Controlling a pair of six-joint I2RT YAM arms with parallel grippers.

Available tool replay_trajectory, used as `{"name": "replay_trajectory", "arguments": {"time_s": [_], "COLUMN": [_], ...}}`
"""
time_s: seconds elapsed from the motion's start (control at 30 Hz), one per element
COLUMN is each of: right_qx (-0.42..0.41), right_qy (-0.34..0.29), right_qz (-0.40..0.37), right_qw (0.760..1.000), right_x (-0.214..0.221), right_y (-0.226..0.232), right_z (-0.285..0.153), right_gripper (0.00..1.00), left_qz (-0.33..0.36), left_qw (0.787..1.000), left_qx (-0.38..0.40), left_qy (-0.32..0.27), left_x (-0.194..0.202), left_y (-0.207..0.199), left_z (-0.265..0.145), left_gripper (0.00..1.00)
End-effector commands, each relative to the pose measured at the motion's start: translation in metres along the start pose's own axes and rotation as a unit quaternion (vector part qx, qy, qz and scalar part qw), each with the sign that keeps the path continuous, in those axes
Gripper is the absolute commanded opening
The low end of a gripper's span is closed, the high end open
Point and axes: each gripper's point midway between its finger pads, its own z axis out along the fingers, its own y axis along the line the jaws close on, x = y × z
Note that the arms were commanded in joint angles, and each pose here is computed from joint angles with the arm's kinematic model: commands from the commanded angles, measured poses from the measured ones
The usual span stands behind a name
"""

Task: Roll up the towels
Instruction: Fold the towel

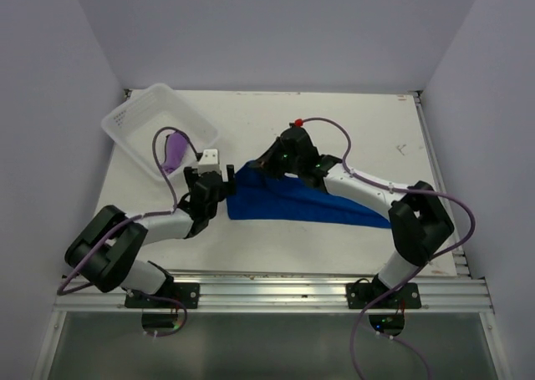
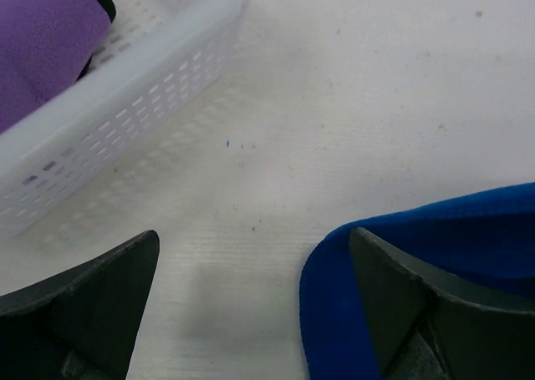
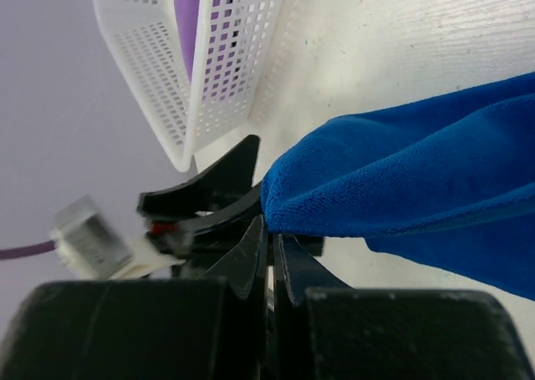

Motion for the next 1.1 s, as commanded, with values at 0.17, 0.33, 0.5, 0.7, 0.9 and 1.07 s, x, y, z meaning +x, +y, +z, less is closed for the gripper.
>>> {"name": "replay_trajectory", "arguments": {"time_s": [0.17, 0.33, 0.5, 0.7, 0.9, 1.07], "right_qx": [-0.005, 0.008, 0.021, 0.041, 0.055, 0.06], "right_qy": [0.024, 0.034, 0.052, 0.07, 0.086, 0.099], "right_qz": [-0.003, -0.007, -0.013, -0.016, -0.02, -0.022], "right_qw": [1.0, 0.999, 0.998, 0.997, 0.995, 0.993], "right_x": [0.027, 0.046, 0.071, 0.094, 0.113, 0.126], "right_y": [0.0, -0.009, -0.019, -0.038, -0.05, -0.055], "right_z": [0.012, 0.014, 0.015, 0.021, 0.029, 0.039], "right_gripper": [0.0, 0.0, 0.0, 0.0, 0.0, 0.0], "left_qz": [-0.115, -0.12, -0.124, -0.122, -0.122, -0.123], "left_qw": [0.988, 0.986, 0.984, 0.984, 0.984, 0.982], "left_qx": [0.07, 0.075, 0.083, 0.088, 0.097, 0.109], "left_qy": [-0.081, -0.086, -0.096, -0.094, -0.091, -0.091], "left_x": [-0.083, -0.099, -0.108, -0.105, -0.103, -0.104], "left_y": [-0.009, -0.006, -0.003, -0.001, -0.003, -0.006], "left_z": [-0.044, -0.058, -0.069, -0.073, -0.076, -0.079], "left_gripper": [0.99, 0.99, 0.99, 0.99, 0.99, 0.99]}}
